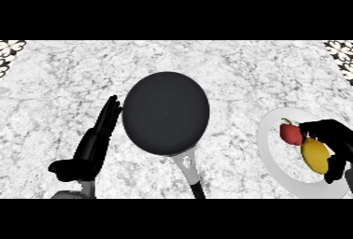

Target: Pick the lemon from the plate and place it in the pan

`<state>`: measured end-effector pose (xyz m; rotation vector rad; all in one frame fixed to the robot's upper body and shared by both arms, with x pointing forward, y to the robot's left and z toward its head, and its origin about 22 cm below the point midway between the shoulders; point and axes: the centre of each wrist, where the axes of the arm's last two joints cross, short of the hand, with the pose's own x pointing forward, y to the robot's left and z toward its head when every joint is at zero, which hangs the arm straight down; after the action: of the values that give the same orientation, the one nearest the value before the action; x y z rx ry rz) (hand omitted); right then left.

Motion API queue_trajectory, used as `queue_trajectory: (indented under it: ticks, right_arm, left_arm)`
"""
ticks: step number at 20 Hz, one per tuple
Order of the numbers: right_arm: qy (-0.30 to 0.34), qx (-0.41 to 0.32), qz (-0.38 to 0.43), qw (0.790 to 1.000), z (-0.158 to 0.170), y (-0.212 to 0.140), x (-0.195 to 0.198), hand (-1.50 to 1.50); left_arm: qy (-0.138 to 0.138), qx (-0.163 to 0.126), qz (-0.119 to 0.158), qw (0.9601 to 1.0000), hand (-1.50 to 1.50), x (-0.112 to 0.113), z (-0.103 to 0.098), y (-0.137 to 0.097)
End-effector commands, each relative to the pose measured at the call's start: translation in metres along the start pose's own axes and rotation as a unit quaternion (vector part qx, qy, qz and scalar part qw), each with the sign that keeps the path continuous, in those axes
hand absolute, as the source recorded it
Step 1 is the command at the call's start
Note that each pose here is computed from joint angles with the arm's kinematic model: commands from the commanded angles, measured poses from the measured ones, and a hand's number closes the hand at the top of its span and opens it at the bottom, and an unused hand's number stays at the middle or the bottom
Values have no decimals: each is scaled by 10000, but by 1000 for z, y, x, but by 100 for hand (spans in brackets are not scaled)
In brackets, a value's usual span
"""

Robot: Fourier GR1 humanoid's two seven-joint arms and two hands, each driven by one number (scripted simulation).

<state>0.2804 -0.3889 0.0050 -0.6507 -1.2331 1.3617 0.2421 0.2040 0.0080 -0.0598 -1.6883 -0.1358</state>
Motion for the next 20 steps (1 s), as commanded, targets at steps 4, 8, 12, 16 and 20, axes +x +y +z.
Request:
queue_trajectory:
  ticks: [4, 8, 12, 16, 20]
  right_arm:
    - [-639, -709, -626, 9935, -69, 28, 132, 150]
    - [-636, -1695, -663, 9812, -85, 5, 204, 150]
    - [-430, -2460, -828, 9648, -86, -14, 254, 150]
    - [3, -2911, -1100, 9504, -79, -22, 290, 150]
    - [557, -3265, -1619, 9296, -72, -29, 322, 150]
  left_arm:
    - [26, -193, 31, 9998, 0, 1, -2, -6]
    - [101, -213, 48, 9997, 0, -1, -3, -10]
    - [130, -186, 45, 9997, 0, -3, -3, -10]
    - [89, -277, 79, 9995, 0, -1, -7, -11]
    - [16, -394, 47, 9992, 0, 3, -11, -14]
